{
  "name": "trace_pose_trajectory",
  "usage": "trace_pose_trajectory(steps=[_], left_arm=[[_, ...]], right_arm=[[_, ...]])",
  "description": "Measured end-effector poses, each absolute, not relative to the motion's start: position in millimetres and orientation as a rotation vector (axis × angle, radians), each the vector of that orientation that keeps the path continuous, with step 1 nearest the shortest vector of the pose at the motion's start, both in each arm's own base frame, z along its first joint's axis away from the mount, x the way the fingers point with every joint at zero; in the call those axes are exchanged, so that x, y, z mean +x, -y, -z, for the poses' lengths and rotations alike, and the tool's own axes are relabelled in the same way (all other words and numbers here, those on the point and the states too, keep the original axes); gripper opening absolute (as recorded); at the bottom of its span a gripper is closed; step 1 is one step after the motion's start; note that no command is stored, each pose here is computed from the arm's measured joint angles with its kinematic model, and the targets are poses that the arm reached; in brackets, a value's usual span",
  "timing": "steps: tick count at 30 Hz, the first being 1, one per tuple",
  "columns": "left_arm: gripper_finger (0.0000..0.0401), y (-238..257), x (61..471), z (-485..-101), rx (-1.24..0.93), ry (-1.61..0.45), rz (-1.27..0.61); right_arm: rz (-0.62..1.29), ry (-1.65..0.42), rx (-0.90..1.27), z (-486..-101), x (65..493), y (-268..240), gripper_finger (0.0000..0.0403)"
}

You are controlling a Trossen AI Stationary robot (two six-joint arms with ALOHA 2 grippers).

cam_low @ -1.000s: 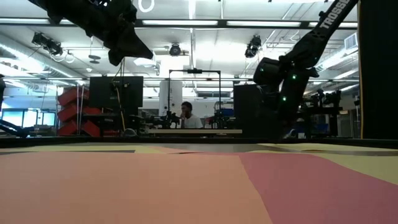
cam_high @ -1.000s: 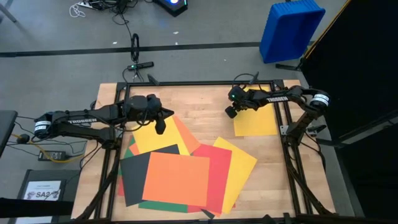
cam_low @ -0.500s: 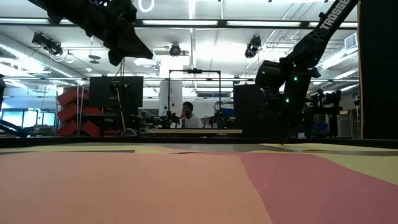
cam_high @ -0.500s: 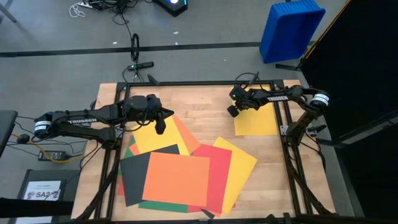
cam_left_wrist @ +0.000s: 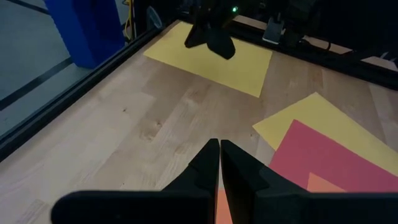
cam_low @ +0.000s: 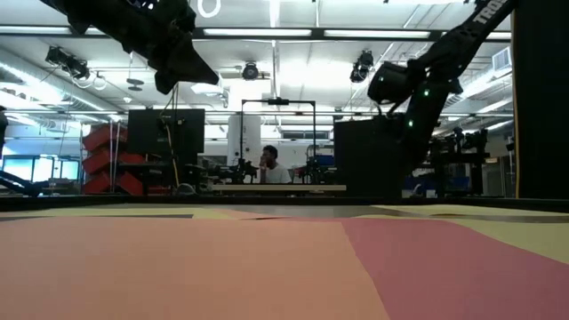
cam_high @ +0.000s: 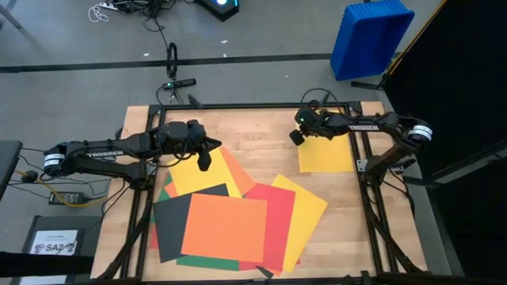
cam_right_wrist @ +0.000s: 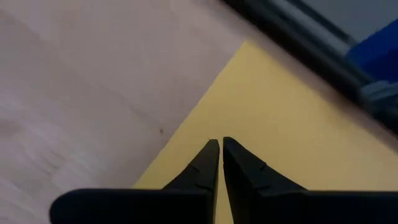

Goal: Organize paper
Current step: Stack the yellow colored paper on top of the yellow colored paper

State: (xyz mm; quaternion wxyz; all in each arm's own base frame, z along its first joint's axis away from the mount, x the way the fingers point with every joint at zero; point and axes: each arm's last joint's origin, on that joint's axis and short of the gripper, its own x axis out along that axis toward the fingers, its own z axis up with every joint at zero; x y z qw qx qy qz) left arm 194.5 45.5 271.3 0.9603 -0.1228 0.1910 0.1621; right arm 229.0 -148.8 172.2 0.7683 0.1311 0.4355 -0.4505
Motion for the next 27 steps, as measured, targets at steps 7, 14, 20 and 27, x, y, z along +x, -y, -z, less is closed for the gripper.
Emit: trace_pose_trajectory(steps=[7, 14, 20, 27], left_arm=[[0.0, -44.6, 194.7, -271.3, -0.252, -0.39, -0.295], [0.0, -43.7, 195.0, -271.5, -0.257, -0.391, -0.263], [0.0, -43.7, 195.1, -271.6, -0.256, -0.39, -0.262], [0.0, -44.0, 196.3, -274.6, -0.253, -0.356, -0.259]], right_arm=[[0.936, -0.893, 0.245, -181.6, 234.6, 140.2, 0.0001], [0.921, -0.892, 0.228, -181.4, 236.6, 138.9, 0.0002], [0.911, -0.887, 0.227, -181.7, 237.4, 139.1, 0.0002], [0.863, -0.893, 0.215, -181.6, 240.0, 135.4, 0.0001]])
